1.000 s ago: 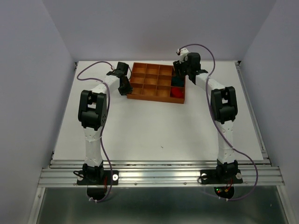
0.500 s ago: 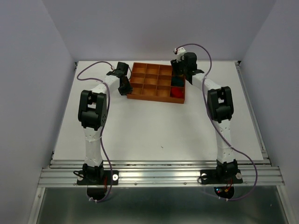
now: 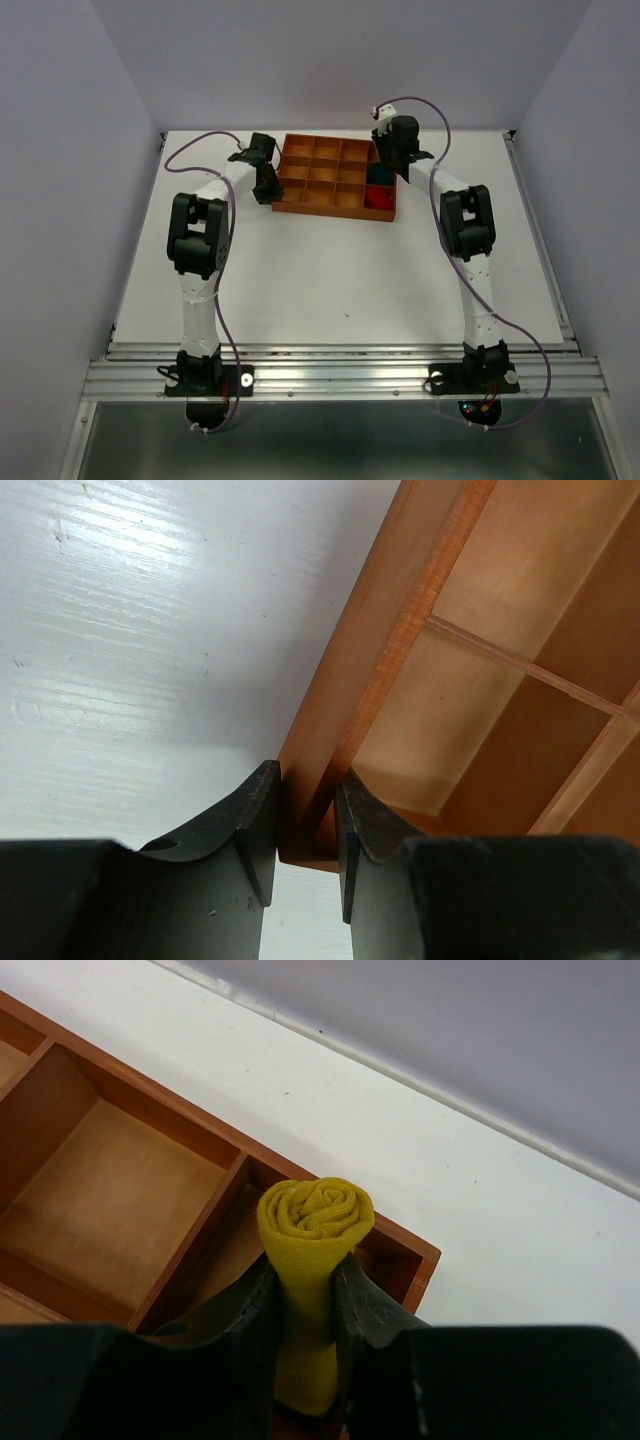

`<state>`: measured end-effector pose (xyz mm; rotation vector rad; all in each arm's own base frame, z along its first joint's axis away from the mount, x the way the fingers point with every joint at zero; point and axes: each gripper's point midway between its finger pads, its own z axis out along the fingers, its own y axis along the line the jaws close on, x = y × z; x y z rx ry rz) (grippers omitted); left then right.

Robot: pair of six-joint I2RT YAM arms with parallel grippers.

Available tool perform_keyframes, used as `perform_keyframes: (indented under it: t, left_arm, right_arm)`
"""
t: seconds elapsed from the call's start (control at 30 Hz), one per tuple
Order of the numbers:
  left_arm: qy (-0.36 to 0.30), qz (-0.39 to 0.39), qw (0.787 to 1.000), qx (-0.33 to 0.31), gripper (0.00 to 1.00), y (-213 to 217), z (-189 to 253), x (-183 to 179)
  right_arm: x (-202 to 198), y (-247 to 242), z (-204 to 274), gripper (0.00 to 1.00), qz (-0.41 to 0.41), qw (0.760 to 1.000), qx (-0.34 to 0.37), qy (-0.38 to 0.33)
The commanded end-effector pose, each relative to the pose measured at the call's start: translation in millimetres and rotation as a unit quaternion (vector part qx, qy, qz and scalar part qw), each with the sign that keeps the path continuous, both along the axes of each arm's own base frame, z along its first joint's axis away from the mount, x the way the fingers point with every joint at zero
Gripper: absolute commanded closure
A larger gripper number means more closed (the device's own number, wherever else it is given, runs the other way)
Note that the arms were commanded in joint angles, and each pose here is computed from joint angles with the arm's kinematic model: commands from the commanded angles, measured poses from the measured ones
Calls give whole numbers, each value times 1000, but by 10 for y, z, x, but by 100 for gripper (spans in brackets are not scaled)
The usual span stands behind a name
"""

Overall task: Roll the socks
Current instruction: Place the sock in the storage box.

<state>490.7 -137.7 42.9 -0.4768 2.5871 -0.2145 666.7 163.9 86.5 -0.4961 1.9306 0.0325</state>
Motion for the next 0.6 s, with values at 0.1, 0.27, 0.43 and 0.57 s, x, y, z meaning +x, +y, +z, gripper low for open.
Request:
perform_keyframes:
  t: [0.1, 0.27, 0.43, 0.57]
  left_arm:
    - [14, 18, 1000, -5, 97, -4, -39, -52]
    - [12, 14, 1000, -6, 97, -12, -25, -46]
    - [11, 6, 1000, -10, 99, -39, -41, -34]
    - [9, 4, 1000, -10, 99, -39, -29, -30]
  right_arm:
    - [32, 15, 130, 87, 20, 999, -30, -26]
    - [-59, -84, -133, 92, 47, 993, -105, 24]
    - [-218, 97, -346, 90, 107, 984, -127, 57]
    - [-218, 186, -448, 88, 115, 983, -124, 67]
